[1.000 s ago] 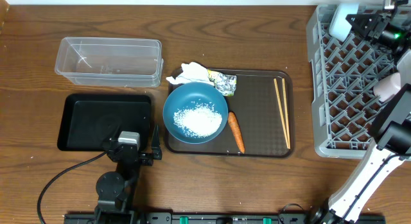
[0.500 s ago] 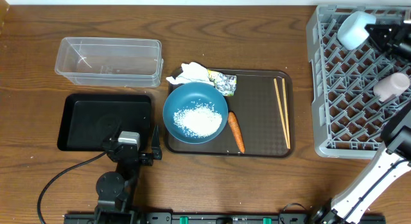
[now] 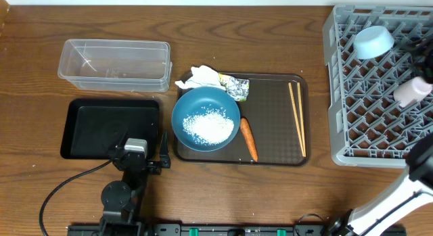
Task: Sort waste into correct bins and load items into the dishwasher rack
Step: 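Place the light-blue cup upside down in the rack, then reach the right gripper to the chopsticks and grasp one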
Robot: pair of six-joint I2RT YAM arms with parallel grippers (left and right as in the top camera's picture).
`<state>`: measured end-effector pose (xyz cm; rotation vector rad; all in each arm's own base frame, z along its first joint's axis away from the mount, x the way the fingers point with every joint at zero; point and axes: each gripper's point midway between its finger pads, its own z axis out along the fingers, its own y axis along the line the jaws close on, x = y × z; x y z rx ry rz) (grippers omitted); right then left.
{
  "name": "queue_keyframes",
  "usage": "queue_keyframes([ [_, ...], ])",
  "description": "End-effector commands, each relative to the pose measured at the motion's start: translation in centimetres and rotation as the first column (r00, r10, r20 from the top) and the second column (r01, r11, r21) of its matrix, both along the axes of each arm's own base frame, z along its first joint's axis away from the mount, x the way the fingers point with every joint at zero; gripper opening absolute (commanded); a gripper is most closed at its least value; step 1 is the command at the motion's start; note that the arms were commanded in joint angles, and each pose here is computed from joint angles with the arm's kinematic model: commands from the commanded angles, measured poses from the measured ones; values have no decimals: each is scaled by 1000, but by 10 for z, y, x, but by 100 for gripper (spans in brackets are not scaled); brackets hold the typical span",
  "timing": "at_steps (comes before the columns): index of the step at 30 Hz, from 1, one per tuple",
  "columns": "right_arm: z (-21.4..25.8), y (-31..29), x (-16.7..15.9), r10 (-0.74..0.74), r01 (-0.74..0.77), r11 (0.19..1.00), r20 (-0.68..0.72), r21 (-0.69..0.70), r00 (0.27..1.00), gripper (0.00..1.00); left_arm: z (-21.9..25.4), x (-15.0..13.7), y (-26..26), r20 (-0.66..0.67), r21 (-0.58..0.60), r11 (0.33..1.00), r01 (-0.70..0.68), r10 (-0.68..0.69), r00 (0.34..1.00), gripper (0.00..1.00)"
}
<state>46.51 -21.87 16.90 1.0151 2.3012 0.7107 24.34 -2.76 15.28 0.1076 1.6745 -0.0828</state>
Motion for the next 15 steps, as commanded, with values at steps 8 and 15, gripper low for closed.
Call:
queue_keyframes([
  [8, 109, 41, -42, 10, -1, 961, 32, -278, 999, 67, -16, -1, -1, -49, -1, 1000, 5, -5, 999, 98],
  [15, 102, 154, -43, 291, -297, 920, -64, -256, 955, 68, -16, -1, -1, -49, -1, 1000, 5, -5, 999, 98],
])
